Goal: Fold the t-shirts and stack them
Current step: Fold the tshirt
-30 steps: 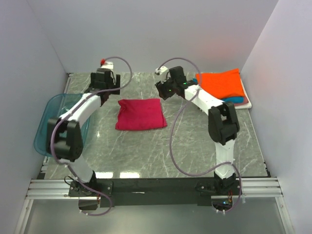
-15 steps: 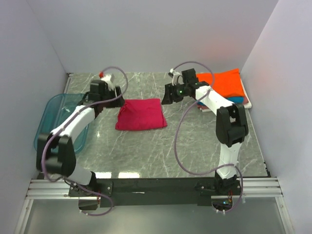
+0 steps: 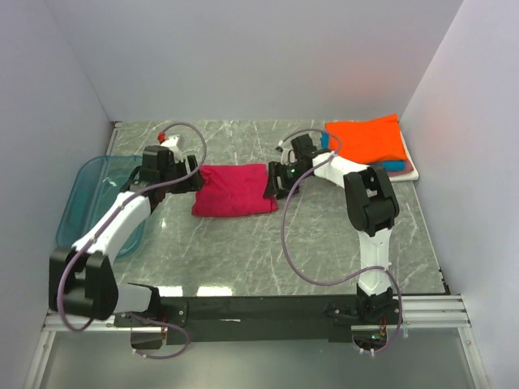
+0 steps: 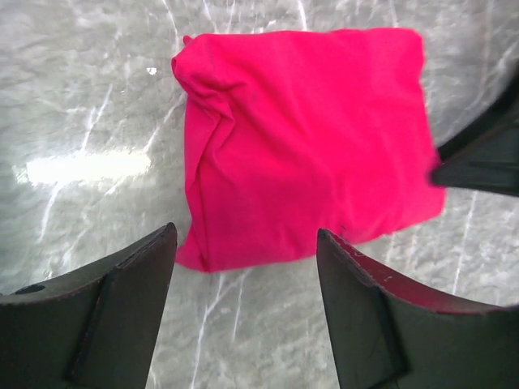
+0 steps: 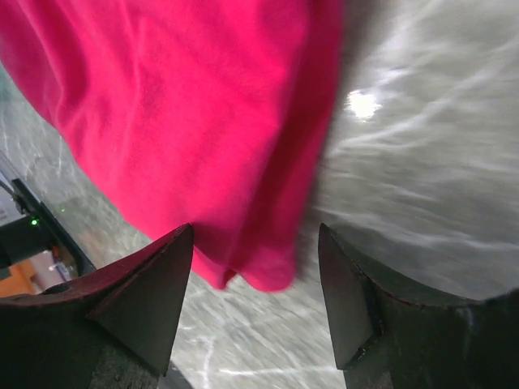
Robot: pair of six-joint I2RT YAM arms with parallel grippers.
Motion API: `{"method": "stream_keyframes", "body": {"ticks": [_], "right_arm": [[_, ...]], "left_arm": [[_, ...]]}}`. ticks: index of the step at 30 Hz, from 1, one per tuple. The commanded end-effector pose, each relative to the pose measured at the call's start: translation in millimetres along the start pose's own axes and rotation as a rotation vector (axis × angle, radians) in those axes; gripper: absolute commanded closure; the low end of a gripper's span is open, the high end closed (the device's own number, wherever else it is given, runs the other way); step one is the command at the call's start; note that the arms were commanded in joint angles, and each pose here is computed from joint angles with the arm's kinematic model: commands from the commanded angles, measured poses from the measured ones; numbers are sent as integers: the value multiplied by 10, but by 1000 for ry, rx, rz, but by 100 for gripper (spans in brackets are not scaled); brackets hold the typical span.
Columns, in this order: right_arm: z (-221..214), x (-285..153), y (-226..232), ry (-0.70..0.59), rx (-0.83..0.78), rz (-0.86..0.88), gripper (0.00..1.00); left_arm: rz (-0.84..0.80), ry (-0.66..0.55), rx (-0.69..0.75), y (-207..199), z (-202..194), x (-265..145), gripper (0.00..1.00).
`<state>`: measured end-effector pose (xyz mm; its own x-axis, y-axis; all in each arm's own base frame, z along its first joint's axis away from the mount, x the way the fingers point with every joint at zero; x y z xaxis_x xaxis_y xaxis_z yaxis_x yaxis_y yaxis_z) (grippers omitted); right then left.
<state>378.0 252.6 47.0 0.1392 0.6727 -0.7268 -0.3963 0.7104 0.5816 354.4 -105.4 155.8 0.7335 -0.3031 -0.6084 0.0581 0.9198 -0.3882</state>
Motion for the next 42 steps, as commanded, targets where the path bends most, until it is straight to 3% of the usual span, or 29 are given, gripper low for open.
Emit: {"method": "stream_keyframes", "body": {"ticks": [1, 8, 11, 14, 20, 21, 26, 30, 38, 42], "right_arm": [[-98, 180, 201, 38, 51, 4, 30], [-66, 280, 225, 32, 90, -54, 30], [-56, 346, 215, 42, 101, -59, 35], [-24, 374, 184, 31, 96, -68, 48], [-36, 260, 192, 46, 29, -7, 87], [-55, 192, 139, 53, 3, -4, 99], [-180, -121, -55, 90, -65, -40, 100], [-298, -212, -128, 102, -85, -44, 100], [-328, -184, -126, 121, -66, -22, 100], [-311, -193, -113, 114, -64, -16, 100]], "left_arm": [[-8, -82, -13, -35, 71, -241, 24], [-20, -88, -39, 25, -213, -401, 23], [-24, -91, -58, 28, -252, -412, 23], [-42, -107, -92, 1, -249, -391, 23], [-96, -147, -152, -114, -91, -275, 23], [-97, -126, -160, -110, -108, -198, 23], [-81, -89, -143, -96, 0, 110, 28], [-110, 5, -123, -116, -61, 464, 39], [-253, 142, -106, -373, -106, 810, 40], [-185, 207, -95, -271, -220, 1036, 40]]}}
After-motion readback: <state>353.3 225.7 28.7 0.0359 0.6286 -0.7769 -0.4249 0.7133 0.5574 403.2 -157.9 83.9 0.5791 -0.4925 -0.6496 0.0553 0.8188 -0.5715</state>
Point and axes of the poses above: each gripper's point midway between its finger pads, its own x axis out along the fingers, its own y axis along the line the jaws close on, z = x × y, the point moved 1 cm from there along -x, back along the fingers, and after that the axes turned 5 degrees about -x, right-handed, at the moved point
